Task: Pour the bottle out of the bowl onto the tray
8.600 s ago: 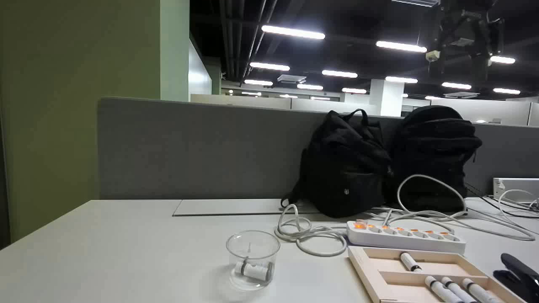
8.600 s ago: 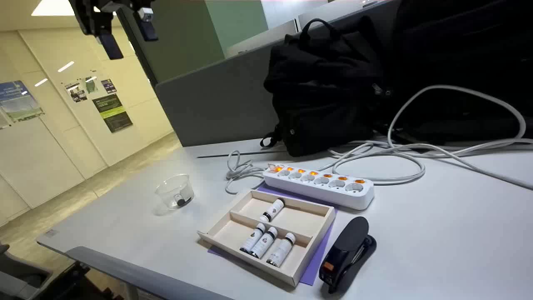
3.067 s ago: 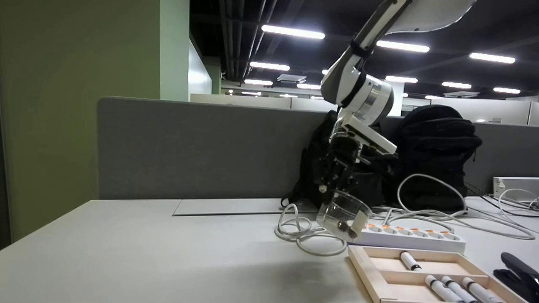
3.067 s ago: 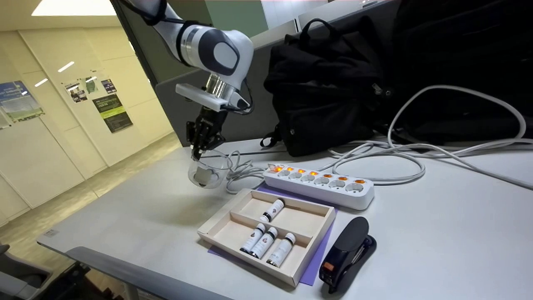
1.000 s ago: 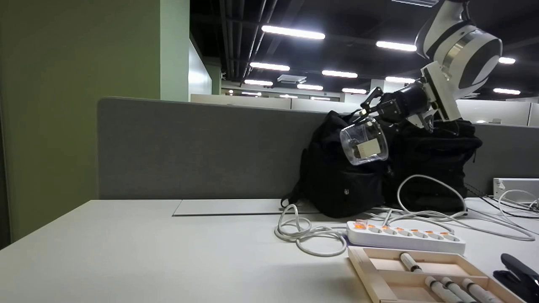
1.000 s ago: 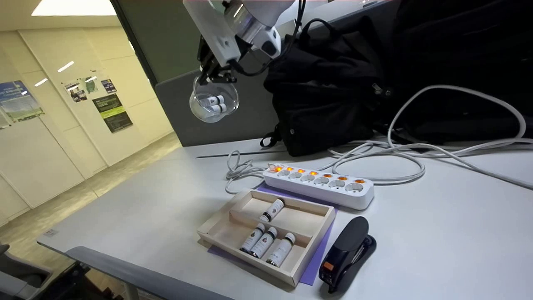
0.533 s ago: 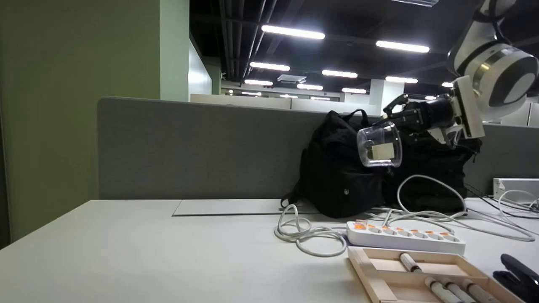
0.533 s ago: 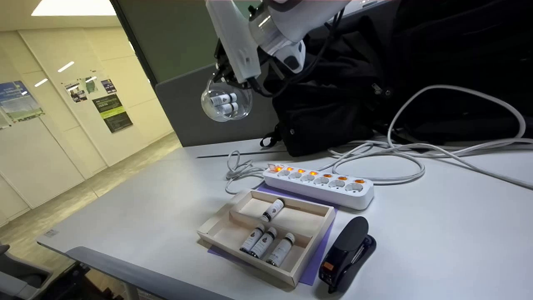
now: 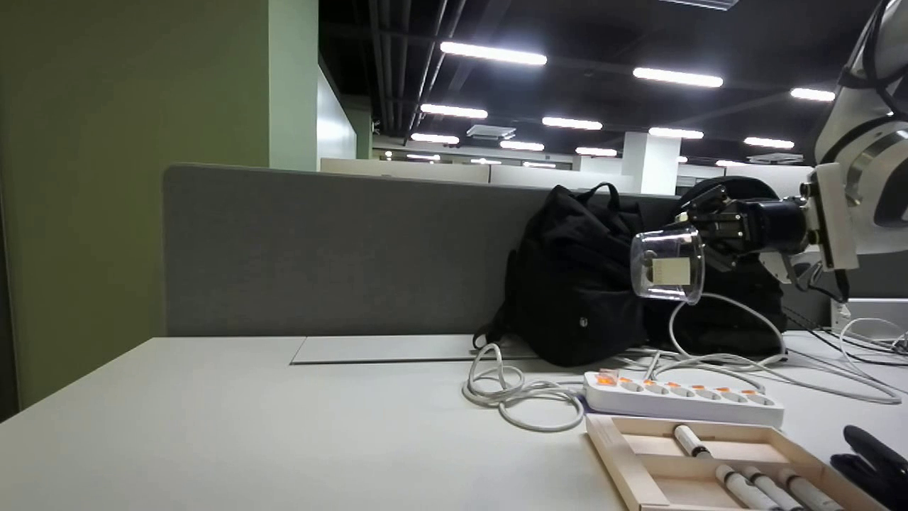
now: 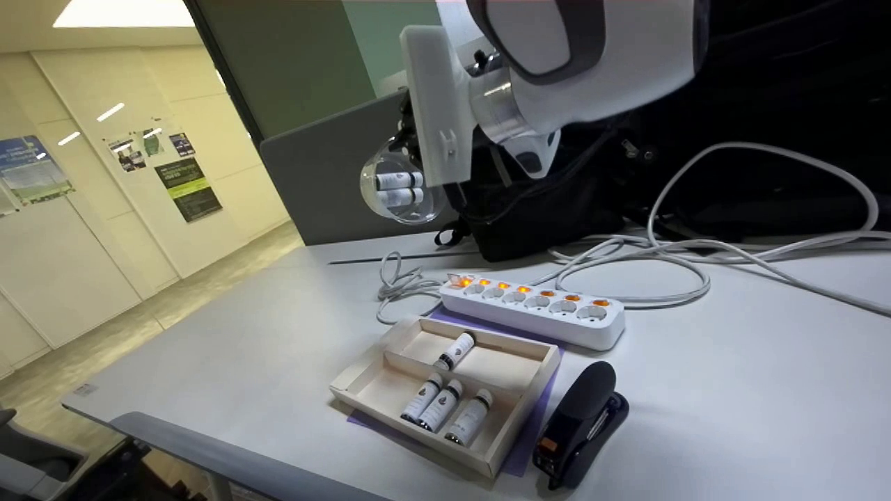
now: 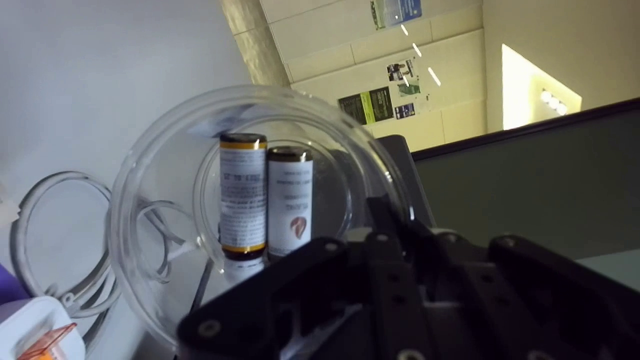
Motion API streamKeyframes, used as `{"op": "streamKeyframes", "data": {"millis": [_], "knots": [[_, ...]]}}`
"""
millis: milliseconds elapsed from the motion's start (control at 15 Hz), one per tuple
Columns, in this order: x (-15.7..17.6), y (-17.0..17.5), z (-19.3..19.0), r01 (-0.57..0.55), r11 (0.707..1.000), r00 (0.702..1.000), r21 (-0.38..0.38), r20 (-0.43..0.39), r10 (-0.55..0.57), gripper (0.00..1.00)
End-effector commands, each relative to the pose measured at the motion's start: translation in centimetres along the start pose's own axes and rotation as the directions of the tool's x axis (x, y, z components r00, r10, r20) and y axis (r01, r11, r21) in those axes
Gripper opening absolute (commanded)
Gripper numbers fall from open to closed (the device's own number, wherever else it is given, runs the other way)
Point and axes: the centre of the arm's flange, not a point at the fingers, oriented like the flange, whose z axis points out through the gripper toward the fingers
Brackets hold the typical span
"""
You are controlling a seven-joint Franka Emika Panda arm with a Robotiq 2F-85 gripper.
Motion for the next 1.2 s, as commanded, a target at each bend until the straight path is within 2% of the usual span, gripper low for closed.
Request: {"op": "streamKeyframes", "data": {"millis": [0,533,1133], "knots": [[1.6,2.2,-0.4,-0.065,0.997,0.998,0.031,-0.008,0.065,0.01],[2.7,8.3,0.3,-0.189,0.982,0.982,0.005,-0.015,0.189,0.01],[3.6,9.9,0.0,-0.214,0.977,0.977,0.02,-0.002,0.214,0.01]]}}
